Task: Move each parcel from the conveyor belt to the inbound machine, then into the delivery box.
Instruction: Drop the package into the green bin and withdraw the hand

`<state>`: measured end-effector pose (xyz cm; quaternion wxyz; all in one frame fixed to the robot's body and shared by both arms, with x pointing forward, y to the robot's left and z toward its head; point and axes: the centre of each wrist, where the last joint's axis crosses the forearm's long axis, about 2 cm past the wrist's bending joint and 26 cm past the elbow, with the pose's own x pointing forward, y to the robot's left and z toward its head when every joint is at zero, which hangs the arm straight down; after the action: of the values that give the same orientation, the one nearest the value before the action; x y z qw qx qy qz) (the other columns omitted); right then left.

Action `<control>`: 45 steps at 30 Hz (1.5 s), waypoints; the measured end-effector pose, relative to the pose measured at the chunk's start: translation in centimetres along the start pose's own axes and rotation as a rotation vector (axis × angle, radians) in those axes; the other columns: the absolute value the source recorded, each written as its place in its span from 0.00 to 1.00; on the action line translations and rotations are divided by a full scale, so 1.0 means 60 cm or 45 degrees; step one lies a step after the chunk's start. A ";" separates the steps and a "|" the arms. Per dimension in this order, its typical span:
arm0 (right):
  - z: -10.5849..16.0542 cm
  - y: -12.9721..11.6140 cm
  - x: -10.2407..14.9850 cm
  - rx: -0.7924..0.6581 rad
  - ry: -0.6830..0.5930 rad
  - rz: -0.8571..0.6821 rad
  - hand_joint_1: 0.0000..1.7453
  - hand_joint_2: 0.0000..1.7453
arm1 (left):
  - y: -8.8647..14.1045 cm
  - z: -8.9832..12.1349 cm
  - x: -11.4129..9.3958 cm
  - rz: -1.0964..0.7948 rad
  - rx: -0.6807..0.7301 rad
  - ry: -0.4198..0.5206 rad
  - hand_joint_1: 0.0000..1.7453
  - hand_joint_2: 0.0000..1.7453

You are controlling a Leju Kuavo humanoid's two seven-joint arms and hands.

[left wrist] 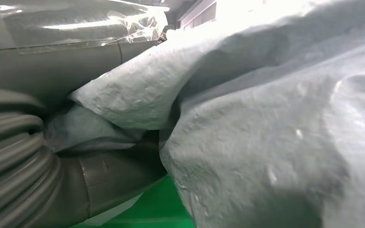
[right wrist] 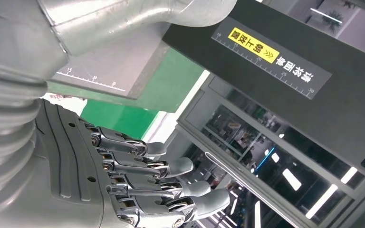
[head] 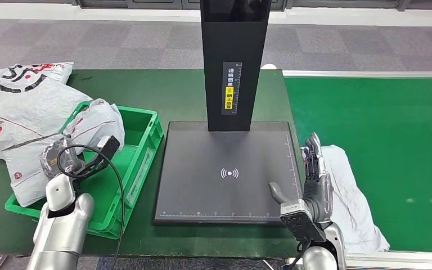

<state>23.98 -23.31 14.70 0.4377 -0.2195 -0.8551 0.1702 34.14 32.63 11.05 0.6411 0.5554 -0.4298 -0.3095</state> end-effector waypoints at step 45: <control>0.040 0.009 0.003 -0.024 0.001 -0.022 0.00 1.00 | 0.056 0.102 0.046 0.345 0.118 -0.409 0.00 1.00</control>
<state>22.03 -22.99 13.21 0.4373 -0.2163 -0.8584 0.1585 29.59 28.12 14.99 0.5740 0.4649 -0.6110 -0.2849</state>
